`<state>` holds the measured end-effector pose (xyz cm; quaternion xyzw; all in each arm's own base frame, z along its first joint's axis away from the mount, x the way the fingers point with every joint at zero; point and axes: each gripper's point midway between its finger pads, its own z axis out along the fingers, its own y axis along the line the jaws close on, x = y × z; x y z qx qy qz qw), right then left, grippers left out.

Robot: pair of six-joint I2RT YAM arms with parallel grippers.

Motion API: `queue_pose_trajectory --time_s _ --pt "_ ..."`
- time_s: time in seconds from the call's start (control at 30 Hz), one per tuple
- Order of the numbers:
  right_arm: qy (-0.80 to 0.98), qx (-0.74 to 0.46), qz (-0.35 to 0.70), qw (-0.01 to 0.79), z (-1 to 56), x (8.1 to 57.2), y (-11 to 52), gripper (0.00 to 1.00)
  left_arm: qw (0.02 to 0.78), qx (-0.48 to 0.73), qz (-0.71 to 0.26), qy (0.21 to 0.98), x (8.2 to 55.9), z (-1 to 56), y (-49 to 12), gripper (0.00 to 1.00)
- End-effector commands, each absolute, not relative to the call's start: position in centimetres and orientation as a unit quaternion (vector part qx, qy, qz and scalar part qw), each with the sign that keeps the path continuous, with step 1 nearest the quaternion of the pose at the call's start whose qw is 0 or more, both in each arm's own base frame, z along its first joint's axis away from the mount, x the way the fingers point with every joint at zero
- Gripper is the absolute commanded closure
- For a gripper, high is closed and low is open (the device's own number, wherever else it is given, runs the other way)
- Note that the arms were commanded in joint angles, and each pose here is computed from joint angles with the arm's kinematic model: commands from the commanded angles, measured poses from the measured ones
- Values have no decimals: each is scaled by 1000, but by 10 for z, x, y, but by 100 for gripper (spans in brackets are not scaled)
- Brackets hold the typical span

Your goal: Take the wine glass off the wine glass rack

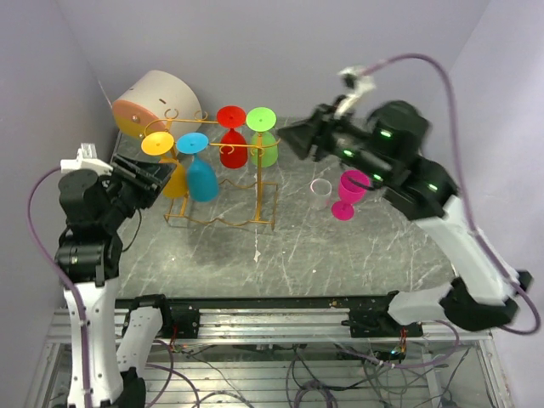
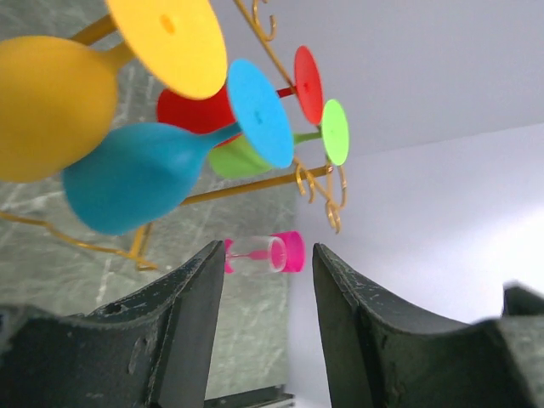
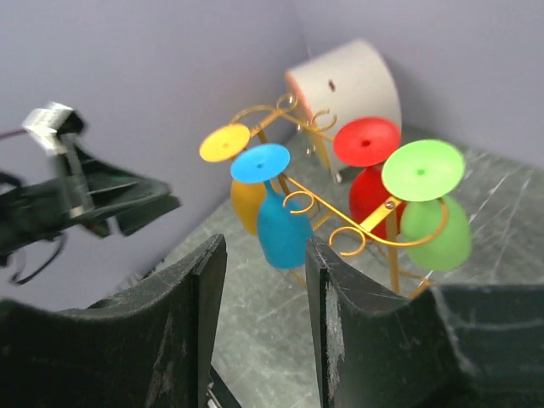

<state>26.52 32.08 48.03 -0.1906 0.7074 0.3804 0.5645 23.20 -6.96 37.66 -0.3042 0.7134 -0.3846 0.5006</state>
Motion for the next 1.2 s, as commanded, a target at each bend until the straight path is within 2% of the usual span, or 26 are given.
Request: queue_pose_trajectory --time_s 0.0,0.17,0.43,0.73,1.17 --pt "688 -150 359 612 497 248 273 58 487 -290 -475 673 253 417 -88 45" --pt "693 -119 347 620 484 231 237 59 452 -325 -441 704 271 403 -81 47" --pt "688 -86 350 630 472 214 207 61 434 -360 -417 713 288 394 -73 50" --pt "689 -71 343 635 466 210 195 61 399 -378 -427 718 287 369 -78 51" --pt "691 -69 343 633 461 211 195 61 402 -380 -435 710 309 361 -77 51"
